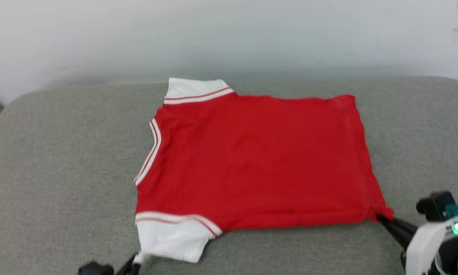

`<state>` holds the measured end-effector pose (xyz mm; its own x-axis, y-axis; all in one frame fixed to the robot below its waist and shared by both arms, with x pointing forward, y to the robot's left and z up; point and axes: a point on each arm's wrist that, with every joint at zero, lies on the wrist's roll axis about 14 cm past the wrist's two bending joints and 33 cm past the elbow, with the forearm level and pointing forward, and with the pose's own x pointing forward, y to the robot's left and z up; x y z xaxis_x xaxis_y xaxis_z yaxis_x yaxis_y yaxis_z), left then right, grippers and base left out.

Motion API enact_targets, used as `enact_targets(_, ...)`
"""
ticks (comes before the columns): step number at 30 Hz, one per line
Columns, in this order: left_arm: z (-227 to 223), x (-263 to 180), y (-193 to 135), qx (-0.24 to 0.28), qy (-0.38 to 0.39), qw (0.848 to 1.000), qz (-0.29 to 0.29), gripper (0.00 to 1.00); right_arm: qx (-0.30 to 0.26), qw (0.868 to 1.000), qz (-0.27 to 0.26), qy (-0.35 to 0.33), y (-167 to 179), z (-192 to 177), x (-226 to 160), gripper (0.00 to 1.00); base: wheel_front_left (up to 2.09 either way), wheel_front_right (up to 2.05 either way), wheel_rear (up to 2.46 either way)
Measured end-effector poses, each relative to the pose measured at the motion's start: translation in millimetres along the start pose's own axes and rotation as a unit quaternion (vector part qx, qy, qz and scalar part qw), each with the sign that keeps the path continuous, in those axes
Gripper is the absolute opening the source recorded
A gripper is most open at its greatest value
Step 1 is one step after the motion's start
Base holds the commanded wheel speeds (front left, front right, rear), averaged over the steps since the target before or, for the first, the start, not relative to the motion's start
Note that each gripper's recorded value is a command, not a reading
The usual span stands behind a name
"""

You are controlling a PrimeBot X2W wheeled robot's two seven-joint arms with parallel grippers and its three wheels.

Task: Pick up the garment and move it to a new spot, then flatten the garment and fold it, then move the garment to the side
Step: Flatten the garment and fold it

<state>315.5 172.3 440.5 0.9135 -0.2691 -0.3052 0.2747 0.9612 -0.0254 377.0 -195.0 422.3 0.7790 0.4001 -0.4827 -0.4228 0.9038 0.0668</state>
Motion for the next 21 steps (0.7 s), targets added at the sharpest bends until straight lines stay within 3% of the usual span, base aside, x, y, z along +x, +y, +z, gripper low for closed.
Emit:
enact_targets(11,-47,-60,-14,-0.049,0.088,0.995,0.017,0.0,0.054,0.997,0.005,0.055,20,-61,-45,0.0,0.0,0.0,0.0)
enact_targets(16,-42,-54,-12,-0.052,0.079,0.995,0.021,0.0,0.061,0.997,-0.001,0.053,19,-58,-47,0.0,0.0,0.0,0.0)
enact_targets(21,-6,-21,-1,-0.005,0.026,1.0,0.005,0.0,0.054,0.998,-0.008,0.033,16,-36,-37,0.0,0.0,0.0,0.0)
